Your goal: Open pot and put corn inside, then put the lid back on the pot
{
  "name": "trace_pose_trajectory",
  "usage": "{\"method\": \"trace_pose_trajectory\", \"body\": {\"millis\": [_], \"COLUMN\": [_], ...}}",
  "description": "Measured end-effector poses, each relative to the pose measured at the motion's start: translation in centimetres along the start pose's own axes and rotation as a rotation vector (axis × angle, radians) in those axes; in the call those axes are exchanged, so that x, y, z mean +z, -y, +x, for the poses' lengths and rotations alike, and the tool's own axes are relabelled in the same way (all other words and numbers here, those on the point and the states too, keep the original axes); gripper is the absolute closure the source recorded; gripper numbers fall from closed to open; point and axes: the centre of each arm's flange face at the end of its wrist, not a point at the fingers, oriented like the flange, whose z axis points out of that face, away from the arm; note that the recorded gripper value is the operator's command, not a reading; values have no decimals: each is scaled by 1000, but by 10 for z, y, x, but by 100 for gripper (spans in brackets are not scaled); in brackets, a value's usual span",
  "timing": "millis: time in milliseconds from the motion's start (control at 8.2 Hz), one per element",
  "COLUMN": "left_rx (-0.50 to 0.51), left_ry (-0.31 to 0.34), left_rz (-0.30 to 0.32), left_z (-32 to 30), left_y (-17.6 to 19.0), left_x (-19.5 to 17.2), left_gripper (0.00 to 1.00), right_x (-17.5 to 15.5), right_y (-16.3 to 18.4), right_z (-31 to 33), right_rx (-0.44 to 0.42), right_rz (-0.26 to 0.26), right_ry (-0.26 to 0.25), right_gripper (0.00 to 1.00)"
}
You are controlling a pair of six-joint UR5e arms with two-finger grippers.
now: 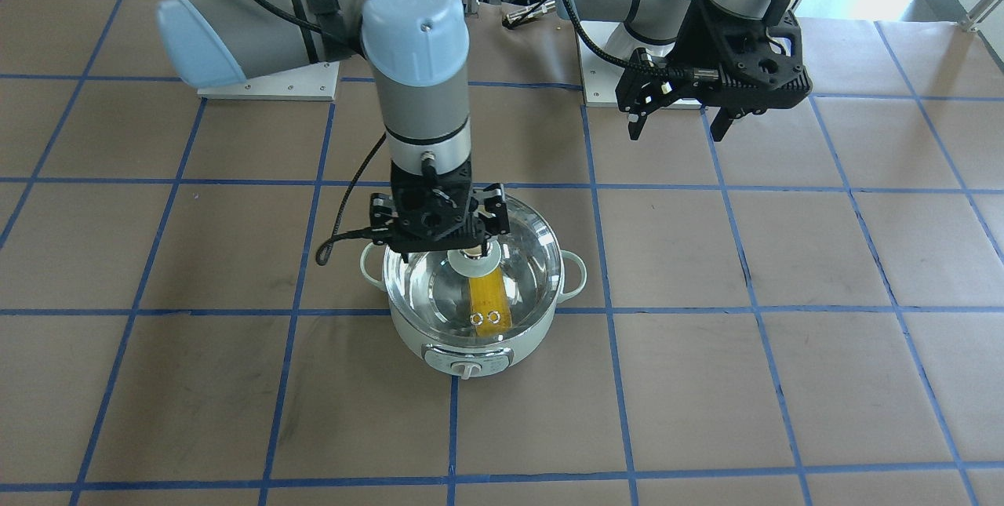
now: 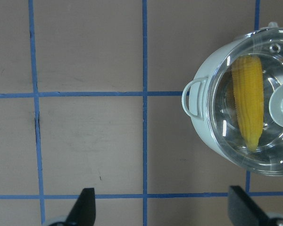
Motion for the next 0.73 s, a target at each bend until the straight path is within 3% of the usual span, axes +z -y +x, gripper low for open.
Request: {"method": "trace_pose_trajectory", "body": {"millis": [244, 488, 732], "left_rx": [3, 2, 2], "left_ry": [2, 4, 5], "left_rz": [18, 14, 1], "left_z": [0, 0, 0], "left_y": [-8, -7, 2], "left_x": [-10, -7, 3], "left_gripper": [0, 0, 0], "right_x": [-61, -123, -164], "right_y": [5, -23, -59], "right_z": [85, 150, 168], "right_rx": [-12, -36, -56], "right_rz": [-23, -80, -107], "right_ry": [-28, -50, -99], "right_gripper": [0, 0, 0]}}
